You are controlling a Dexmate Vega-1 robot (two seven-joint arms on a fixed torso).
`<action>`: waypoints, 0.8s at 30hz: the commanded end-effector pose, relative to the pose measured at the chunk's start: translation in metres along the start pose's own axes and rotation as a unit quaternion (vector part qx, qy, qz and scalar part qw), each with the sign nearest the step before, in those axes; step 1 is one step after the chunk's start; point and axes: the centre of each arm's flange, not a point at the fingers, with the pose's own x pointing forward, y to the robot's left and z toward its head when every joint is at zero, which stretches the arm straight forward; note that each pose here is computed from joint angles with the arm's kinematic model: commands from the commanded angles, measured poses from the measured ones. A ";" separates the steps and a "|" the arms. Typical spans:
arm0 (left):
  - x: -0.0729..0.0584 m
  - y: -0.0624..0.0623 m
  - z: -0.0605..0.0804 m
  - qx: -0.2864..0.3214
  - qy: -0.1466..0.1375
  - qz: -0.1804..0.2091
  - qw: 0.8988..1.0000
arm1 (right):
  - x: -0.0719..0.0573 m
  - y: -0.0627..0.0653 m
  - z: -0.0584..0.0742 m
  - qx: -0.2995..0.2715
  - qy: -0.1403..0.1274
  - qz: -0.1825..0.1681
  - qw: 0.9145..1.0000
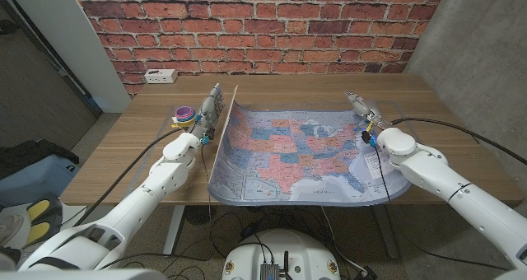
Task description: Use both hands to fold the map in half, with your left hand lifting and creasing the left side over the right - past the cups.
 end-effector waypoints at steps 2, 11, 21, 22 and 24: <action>-0.002 -0.003 -0.001 0.000 0.003 -0.004 1.000 | -0.017 -0.003 0.006 -0.092 0.036 -0.019 0.995; -0.004 -0.004 -0.002 -0.002 0.003 -0.005 1.000 | -0.030 -0.004 0.008 -0.142 0.061 -0.031 0.987; -0.005 -0.004 -0.005 -0.005 0.005 -0.008 1.000 | -0.045 -0.004 0.011 -0.196 0.093 -0.042 0.975; -0.005 -0.004 -0.005 -0.005 0.006 -0.009 1.000 | -0.046 -0.004 0.011 -0.199 0.098 -0.042 0.974; -0.005 -0.004 -0.006 -0.006 0.006 -0.010 1.000 | -0.048 -0.003 0.011 -0.207 0.104 -0.041 0.972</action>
